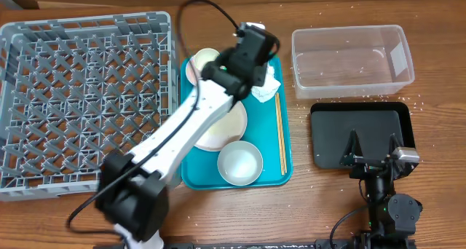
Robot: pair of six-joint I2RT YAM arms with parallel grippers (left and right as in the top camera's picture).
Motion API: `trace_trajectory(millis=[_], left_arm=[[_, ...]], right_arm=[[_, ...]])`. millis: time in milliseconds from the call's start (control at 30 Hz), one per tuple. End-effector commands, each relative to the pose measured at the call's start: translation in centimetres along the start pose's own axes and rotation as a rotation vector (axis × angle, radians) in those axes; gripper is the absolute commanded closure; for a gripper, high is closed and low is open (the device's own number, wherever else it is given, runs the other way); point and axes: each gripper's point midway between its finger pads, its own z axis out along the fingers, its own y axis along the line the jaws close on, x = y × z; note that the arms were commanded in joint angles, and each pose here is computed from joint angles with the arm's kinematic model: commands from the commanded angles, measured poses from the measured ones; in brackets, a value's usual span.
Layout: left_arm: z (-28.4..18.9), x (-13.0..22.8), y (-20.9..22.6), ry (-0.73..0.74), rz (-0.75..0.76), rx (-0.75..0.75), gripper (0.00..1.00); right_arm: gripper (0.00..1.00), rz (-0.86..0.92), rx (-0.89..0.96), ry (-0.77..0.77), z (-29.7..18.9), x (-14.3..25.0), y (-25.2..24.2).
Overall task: Sort waste into correct bins and load items into the dishwasher
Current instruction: 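Grasp the white cup from the pink bowl with the left gripper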
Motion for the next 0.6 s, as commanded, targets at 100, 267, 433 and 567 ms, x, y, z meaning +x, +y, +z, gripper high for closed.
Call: trace_trajectory(millis=[100,267,433,567], left_arm=[[-5.0,-2.9,6.6,-0.056,-0.059,-0.069,0.33],[-1.7,-1.1,6.5,0.052,0.096,0.039,0.29],[2.3,-0.1,6.6,0.089,0.144,0.036,0.34],[4.7,1.0,6.2,0.116,0.19,0.037,0.36]], right_arm=[[0.0,-0.001,0.011,-0.007,0.0,0.1,-0.3],[0.0,-0.001,0.011,-0.007,0.0,0.1,-0.3],[0.0,-0.001,0.011,-0.007,0.0,0.1,-0.3],[0.0,-0.001,0.011,-0.007,0.0,0.1,-0.3]])
